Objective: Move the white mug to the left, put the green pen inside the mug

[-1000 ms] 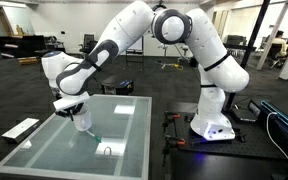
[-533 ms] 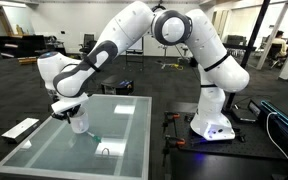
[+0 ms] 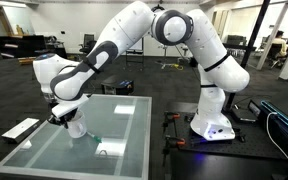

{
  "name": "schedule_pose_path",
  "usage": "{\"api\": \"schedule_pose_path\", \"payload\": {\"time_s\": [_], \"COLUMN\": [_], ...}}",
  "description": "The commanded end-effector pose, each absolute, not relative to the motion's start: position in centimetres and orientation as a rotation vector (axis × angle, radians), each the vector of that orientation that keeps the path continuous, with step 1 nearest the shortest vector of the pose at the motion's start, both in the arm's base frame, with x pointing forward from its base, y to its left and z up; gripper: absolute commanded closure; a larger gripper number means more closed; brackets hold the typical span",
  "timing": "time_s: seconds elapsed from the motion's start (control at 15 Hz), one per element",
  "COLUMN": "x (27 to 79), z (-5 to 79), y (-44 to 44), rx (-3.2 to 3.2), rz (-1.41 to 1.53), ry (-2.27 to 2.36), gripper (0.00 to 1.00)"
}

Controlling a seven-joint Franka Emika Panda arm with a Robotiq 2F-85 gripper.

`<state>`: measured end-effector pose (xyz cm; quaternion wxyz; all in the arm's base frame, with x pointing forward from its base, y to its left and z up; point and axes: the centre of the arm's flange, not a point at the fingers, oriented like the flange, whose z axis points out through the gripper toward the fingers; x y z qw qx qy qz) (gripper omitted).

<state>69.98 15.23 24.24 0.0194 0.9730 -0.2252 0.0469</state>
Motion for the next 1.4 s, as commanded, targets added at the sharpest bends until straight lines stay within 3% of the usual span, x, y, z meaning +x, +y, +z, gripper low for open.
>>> {"api": "schedule_pose_path", "payload": {"time_s": [0.0, 1.33], "x": [70.2, 69.0], "z": [25.9, 24.9], "y": [16.5, 19.5], "rx": [3.044, 3.066], "rz": [0.122, 0.063], "ry": [-0.583, -0.346], "gripper": [0.97, 0.96]}}
